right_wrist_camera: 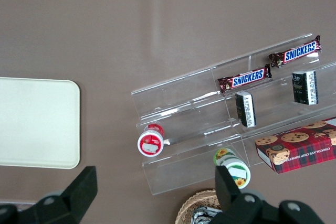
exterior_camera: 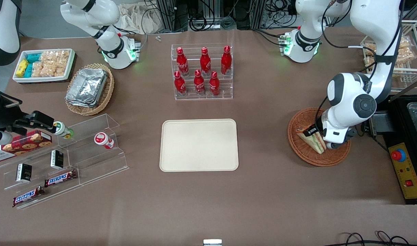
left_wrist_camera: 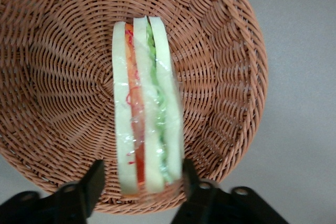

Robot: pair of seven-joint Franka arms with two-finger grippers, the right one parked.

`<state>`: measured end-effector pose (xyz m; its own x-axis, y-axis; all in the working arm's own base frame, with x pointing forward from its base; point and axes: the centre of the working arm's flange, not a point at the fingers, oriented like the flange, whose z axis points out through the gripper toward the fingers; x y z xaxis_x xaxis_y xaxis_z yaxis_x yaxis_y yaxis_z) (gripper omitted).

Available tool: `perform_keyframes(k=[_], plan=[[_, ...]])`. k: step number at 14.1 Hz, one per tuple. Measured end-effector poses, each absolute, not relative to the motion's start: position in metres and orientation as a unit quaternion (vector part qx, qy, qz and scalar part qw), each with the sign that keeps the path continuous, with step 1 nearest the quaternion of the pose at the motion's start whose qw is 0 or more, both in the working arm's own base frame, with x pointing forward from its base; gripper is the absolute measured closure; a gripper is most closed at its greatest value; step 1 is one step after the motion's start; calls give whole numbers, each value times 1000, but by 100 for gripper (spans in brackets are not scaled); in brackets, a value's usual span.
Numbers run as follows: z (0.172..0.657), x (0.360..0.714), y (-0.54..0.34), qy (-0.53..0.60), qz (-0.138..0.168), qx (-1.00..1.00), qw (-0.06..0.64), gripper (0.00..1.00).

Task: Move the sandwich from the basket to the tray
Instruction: 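Close the left gripper on the sandwich edge and lift it, then carry the held sandwich with the left gripper over the cream tray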

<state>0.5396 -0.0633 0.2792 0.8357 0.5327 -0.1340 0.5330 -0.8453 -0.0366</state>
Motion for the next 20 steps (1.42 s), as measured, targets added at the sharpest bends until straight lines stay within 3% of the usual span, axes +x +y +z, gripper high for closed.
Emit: perform_keyframes(k=[3,5,8,12,16,20], plan=[[287,545,-64,291,-63,954,3,70],[300,553,-65,303,-71,950,0,81],[346,567,-71,304,-102,947,-11,85],[437,578,-85,289,-122,949,-18,90],[516,585,-92,280,-107,954,-10,90],[531,583,-118,228,-105,968,-4,90]])
